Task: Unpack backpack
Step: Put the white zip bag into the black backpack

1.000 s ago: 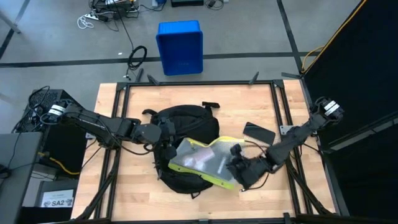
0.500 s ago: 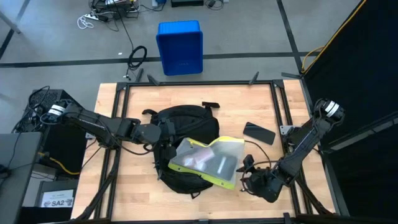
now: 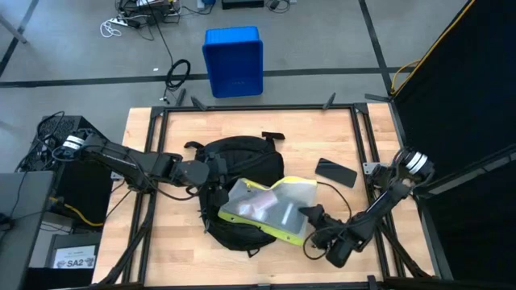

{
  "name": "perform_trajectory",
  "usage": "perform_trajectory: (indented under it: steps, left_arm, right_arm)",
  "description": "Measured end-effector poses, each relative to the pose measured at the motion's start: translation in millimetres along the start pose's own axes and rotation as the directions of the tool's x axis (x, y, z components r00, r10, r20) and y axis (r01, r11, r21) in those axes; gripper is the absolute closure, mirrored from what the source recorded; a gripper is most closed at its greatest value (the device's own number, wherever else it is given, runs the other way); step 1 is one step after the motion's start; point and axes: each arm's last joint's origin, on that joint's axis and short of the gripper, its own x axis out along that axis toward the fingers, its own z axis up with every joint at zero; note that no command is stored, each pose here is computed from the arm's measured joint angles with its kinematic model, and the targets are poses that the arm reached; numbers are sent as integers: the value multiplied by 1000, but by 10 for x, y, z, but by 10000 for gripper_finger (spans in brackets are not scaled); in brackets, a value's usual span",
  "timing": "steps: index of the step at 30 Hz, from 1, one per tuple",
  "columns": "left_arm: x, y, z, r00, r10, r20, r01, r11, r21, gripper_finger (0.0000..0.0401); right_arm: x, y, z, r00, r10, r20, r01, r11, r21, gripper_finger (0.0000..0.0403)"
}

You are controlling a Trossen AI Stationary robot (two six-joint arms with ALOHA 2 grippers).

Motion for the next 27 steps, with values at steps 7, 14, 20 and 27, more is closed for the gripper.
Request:
perform_trajectory:
  steps: [7,14,20,27]
  left_arm:
    - [0,0,-2,1000,0,-2,0,1000,1,401]
    - [0,1,-6,1000,1,-5,-1,1000,0,401]
    - [55,-21,-28,1000,9,-16,-9,1000,7,401]
    - [78,-24,36,994,90,64,-91,996,15,401]
  right_arm:
    - [247,1,49,995,-81,-58,81,997,-7,161]
    - [361,-111,171,998,-59,6,59,997,47,290]
    - [363,-244,251,993,-110,39,105,987,121,386]
    - [193,-622,262,979,-192,60,168,944,283,385]
